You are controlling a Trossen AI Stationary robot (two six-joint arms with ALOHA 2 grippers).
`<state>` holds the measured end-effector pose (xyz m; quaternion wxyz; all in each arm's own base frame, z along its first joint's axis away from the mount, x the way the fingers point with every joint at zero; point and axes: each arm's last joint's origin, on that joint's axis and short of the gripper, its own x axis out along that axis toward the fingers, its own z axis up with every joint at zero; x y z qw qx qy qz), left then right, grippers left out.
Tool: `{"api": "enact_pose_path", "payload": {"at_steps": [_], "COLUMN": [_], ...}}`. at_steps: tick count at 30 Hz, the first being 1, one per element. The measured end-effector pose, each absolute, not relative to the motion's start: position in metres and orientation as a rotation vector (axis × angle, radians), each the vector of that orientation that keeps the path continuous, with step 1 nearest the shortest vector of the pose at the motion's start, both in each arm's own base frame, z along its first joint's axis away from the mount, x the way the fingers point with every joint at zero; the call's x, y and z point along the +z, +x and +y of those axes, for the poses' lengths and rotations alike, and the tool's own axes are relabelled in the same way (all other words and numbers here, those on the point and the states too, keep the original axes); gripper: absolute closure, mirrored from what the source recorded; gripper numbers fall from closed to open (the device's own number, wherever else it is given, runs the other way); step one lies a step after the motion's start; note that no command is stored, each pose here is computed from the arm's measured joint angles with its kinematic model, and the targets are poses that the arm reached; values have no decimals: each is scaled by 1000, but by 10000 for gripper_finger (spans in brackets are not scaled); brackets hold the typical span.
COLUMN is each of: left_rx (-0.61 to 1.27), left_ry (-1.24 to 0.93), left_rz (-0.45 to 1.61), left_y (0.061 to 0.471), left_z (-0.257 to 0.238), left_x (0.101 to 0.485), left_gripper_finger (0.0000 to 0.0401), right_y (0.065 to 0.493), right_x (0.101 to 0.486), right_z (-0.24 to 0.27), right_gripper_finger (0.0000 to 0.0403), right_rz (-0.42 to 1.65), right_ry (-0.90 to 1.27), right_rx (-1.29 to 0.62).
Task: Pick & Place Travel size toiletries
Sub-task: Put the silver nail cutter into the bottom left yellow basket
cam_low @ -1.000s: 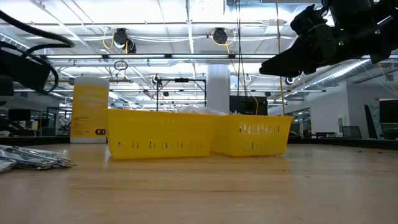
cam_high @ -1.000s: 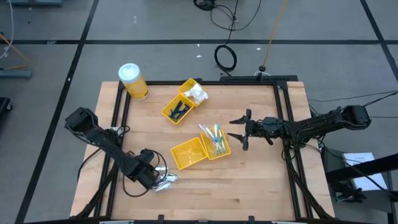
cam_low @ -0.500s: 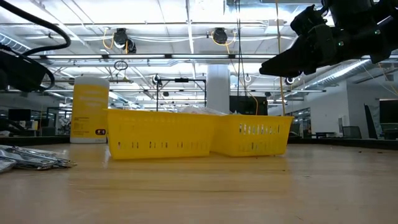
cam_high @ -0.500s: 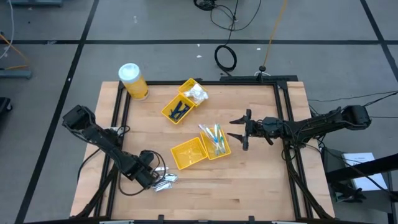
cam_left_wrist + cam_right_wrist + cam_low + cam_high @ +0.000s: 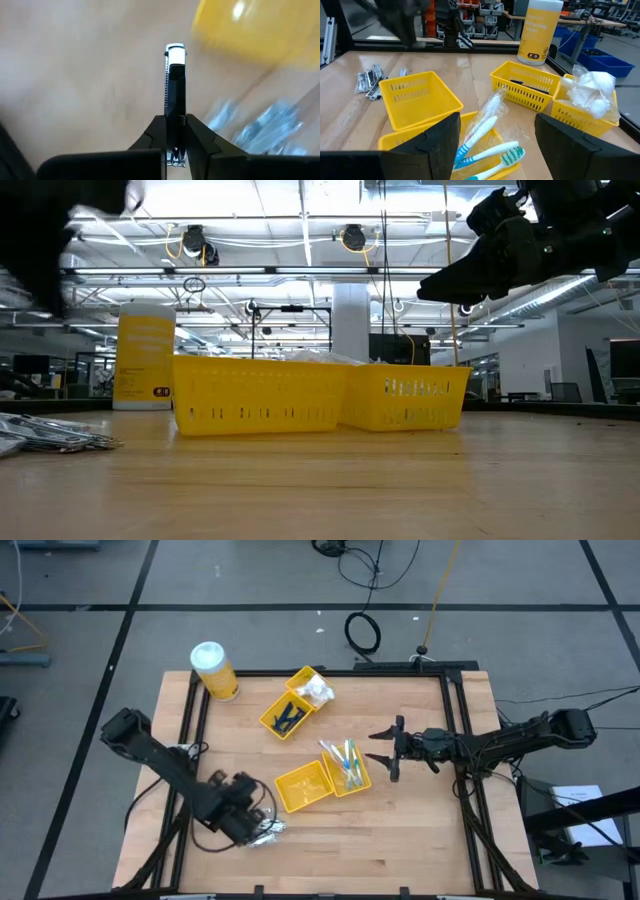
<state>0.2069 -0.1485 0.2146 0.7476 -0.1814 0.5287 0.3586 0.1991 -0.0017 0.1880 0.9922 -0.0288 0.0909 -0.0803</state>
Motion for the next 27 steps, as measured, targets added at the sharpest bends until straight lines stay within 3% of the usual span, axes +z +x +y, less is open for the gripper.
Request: {"api": "enact_pose_path", "payload": {"at_steps": [3, 7, 15, 20, 27], "left_rx": [687, 555, 234, 202, 96], "left_ry": [-282, -208, -165, -215, -238], "left_rz": [1004, 951, 1073, 1179, 1267], "left_y": [232, 270, 331, 342, 351], "left_z": [-144, -121, -69, -51, -48], "left_x": [241, 256, 223, 199, 174], "left_gripper_finger": [378, 378, 378, 377, 328], "right_y": [199, 199, 199, 199, 199], "right_x": [188, 188, 188, 187, 187], "right_z": [-2, -2, -2, -2, -2], "right_gripper_finger": [161, 161, 161, 161, 161], "right_rz": [182, 182, 186, 190, 190], "right_ry": [-58, -58, -57, -57, -59], "right_rx": [-161, -162, -160, -160, -160]}}
